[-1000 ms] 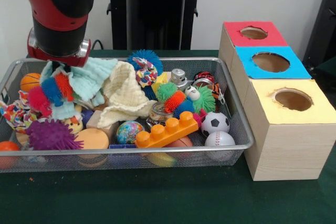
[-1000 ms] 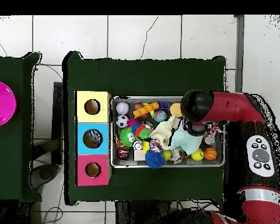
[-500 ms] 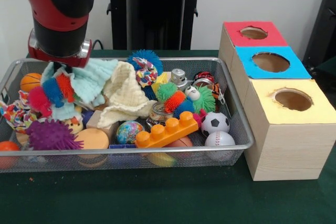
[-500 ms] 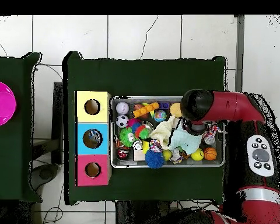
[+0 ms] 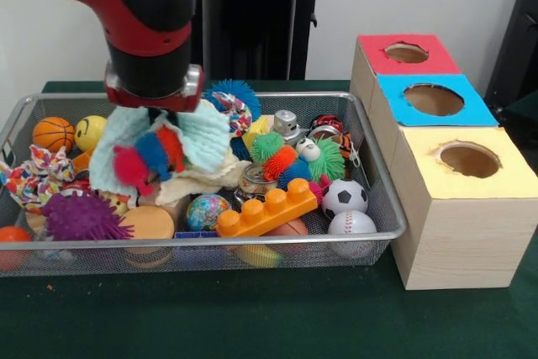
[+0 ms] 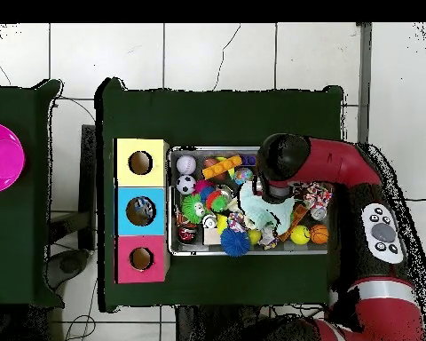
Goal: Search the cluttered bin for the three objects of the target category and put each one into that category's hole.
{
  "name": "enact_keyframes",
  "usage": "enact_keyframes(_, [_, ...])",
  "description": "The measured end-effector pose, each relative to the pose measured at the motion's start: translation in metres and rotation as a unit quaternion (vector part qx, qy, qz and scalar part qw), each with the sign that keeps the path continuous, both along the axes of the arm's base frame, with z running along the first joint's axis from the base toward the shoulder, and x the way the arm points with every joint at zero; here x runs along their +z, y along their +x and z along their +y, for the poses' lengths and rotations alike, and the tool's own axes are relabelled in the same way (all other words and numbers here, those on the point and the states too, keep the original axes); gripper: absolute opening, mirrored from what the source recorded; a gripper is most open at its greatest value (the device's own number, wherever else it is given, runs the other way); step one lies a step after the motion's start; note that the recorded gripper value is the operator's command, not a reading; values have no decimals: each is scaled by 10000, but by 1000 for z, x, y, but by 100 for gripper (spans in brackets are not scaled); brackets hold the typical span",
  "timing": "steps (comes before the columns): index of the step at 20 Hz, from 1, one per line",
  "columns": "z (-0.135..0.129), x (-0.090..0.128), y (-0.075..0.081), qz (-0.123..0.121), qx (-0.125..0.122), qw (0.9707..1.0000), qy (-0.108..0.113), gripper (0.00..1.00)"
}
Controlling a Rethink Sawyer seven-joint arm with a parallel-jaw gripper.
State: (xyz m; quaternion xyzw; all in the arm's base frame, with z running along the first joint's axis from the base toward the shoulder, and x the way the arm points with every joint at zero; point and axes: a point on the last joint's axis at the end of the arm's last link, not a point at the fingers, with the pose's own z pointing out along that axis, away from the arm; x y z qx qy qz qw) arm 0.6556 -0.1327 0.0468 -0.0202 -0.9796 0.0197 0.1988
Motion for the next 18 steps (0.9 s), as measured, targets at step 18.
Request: enact_keyframes(18, [119,-2,7,-174,54,9972,721,0])
